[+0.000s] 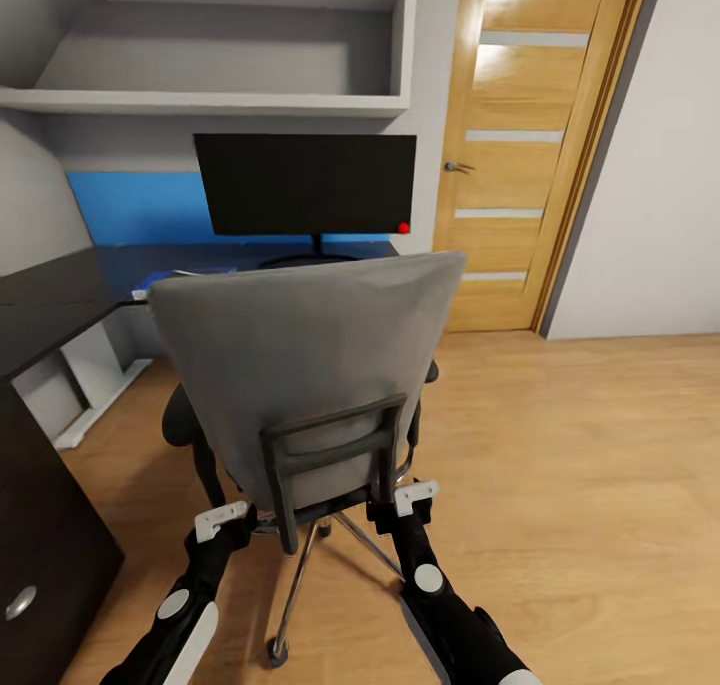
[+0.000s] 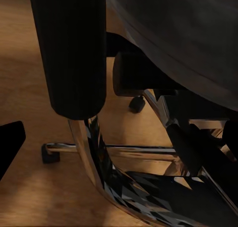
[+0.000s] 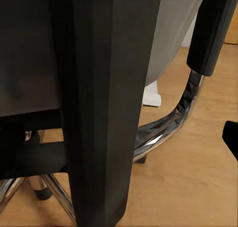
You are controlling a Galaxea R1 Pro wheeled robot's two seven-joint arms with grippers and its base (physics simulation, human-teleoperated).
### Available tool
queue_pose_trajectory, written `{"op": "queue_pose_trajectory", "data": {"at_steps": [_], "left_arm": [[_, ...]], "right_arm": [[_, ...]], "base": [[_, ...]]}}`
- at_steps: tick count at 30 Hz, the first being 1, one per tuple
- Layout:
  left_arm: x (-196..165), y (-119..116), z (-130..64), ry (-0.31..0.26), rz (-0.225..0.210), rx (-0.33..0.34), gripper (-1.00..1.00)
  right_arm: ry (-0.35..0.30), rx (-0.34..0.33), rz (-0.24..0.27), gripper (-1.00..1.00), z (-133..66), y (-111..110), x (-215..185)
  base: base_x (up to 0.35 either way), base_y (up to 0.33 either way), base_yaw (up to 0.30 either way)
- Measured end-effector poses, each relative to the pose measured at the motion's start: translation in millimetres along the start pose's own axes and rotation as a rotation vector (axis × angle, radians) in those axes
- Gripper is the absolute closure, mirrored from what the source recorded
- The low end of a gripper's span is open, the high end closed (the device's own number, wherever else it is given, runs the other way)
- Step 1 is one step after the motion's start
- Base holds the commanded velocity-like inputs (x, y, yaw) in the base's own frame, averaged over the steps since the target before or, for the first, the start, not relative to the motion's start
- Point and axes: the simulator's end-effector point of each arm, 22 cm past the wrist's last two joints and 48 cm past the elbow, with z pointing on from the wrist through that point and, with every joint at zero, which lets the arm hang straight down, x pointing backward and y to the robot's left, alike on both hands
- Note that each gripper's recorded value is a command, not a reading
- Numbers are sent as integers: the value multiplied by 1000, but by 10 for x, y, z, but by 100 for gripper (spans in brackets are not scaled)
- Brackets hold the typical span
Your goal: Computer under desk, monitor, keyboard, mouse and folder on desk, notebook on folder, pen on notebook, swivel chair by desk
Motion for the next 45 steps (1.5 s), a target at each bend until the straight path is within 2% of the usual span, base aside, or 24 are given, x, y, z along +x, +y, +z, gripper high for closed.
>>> {"op": "queue_pose_trajectory", "data": {"at_steps": [24,30,45], "left_arm": [[11,10,1,2,1,-1,-100],[15,3,3,3,1,1,-100],[14,11,3,3,0,-1,-100]], "right_arm": [[0,2,0,-100,1,-5,0],[0,2,0,-100,3,-5,0],[0,2,0,-100,3,-5,0]], "base": [[316,0,0],[12,0,0],[-168,0,0]]}}
